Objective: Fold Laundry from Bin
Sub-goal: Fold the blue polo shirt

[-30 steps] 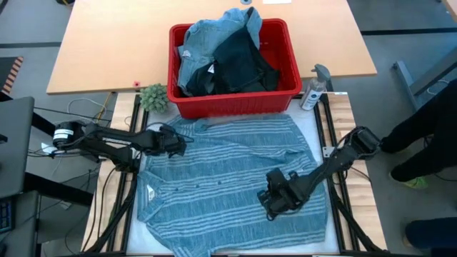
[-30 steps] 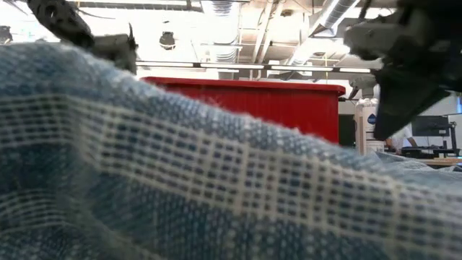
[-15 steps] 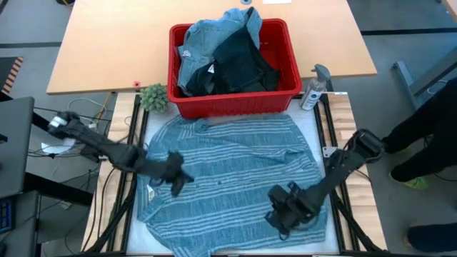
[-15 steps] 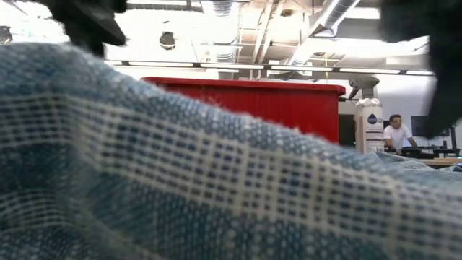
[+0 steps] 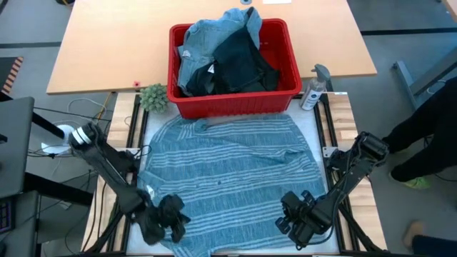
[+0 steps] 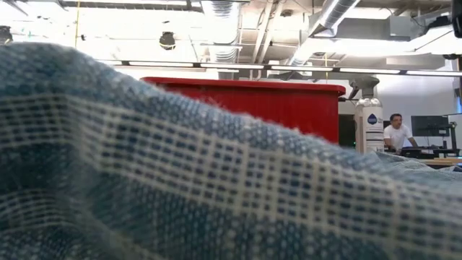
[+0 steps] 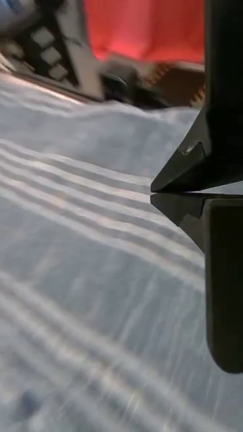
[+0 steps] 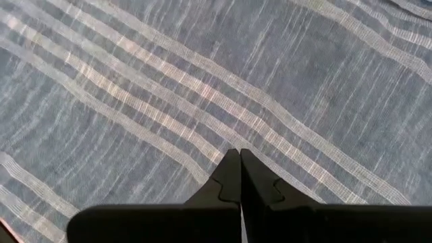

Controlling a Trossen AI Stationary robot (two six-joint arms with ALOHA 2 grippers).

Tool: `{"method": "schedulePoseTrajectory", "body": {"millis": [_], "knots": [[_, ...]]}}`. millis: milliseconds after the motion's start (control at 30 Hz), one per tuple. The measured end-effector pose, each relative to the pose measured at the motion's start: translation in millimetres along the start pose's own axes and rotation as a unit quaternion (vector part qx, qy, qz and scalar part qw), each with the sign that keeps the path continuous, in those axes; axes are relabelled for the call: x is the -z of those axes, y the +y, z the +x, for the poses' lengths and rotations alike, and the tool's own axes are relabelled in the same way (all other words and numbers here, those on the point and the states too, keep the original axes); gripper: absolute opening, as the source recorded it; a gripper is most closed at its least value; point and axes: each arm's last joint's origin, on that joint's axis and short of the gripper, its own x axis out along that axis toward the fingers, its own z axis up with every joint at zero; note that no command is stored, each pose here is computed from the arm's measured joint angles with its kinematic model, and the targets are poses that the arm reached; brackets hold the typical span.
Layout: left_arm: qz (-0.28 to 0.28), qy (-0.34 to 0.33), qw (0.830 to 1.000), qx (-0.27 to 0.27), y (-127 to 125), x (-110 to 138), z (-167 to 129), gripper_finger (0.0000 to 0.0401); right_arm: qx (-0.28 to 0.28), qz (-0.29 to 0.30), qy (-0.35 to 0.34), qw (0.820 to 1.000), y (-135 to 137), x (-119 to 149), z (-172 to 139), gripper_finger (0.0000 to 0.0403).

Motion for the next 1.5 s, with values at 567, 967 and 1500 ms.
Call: {"method": "schedulePoseTrajectory", "body": {"millis": [567,967,1500], "knots": [[0.018,0.168,0.985,-0.044,-14.3,61.3,33.7,0.0000,0.051,0.127,0.064,0.989,-0.9,17.2,14.1,0.0020],[0.018,0.250,0.964,-0.093,-3.4,91.1,21.7,0.0000,-0.014,0.056,0.059,0.997,24.8,14.7,16.8,0.0020],[-0.009,0.225,0.967,-0.121,0.3,85.8,22.4,0.0000,0.293,-0.100,0.004,0.951,-34.8,-191.6,34.2,0.0018]]}}
